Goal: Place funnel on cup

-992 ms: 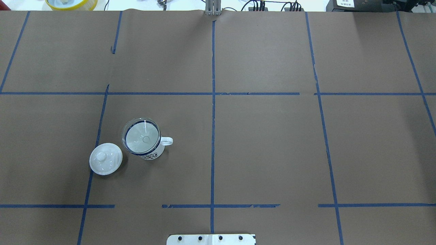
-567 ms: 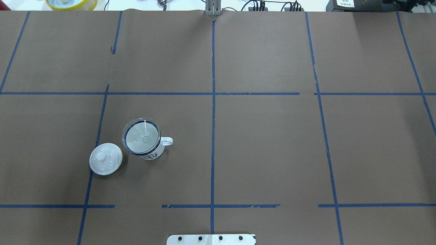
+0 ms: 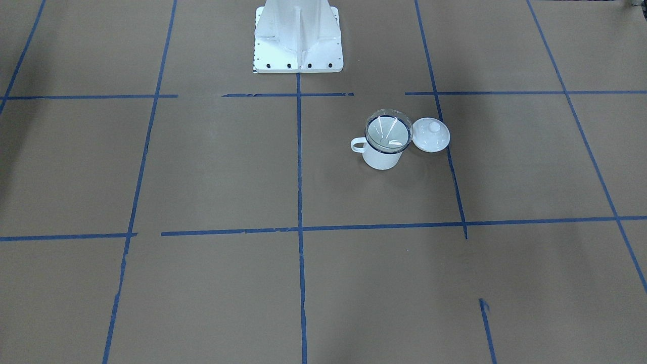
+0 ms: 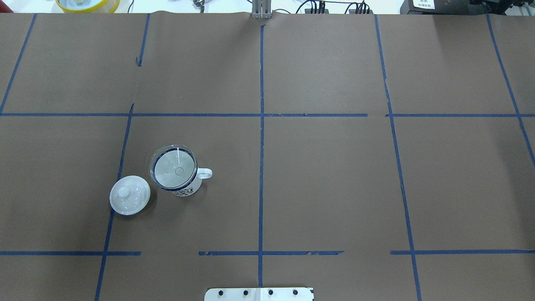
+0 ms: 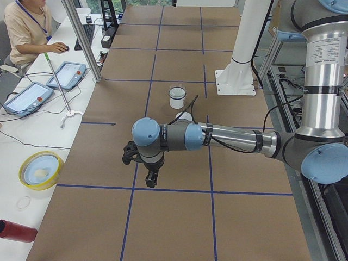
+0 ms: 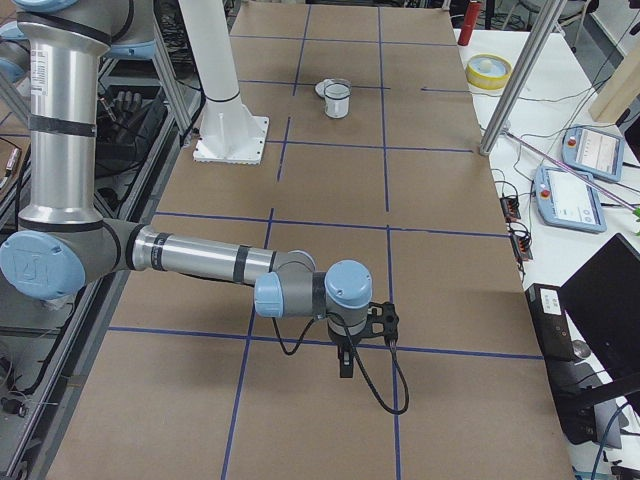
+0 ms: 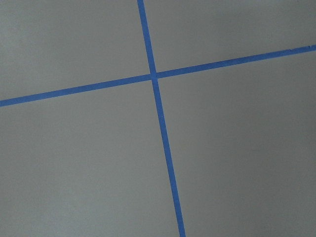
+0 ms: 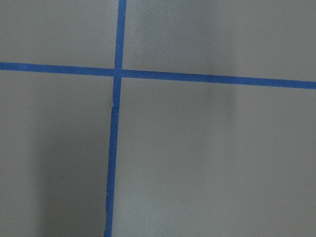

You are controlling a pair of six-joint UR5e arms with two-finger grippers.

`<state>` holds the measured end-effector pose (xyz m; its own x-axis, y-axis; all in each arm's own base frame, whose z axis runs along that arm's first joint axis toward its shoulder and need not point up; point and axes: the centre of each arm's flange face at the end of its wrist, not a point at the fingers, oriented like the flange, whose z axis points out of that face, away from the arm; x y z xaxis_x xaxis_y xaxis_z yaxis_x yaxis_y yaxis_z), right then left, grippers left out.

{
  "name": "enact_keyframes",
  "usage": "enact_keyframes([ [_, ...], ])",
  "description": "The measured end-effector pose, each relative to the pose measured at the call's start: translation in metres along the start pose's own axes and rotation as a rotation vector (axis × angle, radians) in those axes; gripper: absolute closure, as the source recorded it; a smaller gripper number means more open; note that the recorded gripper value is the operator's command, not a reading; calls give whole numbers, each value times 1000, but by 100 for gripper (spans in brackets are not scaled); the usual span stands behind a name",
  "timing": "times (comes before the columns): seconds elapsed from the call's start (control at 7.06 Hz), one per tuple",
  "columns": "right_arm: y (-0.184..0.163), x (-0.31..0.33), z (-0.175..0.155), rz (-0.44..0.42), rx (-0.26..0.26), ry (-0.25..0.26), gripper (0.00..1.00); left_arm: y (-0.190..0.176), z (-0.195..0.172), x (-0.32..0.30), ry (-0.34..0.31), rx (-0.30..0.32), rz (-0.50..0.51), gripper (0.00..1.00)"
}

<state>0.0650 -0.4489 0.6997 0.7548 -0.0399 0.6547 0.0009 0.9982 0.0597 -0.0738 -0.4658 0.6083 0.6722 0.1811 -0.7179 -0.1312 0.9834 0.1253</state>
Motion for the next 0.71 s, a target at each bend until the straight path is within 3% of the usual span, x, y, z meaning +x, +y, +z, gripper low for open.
enact_keyframes([
  [0.71,0,0,0,0,0,0,0,2,0,-1,0,1,-3,0],
])
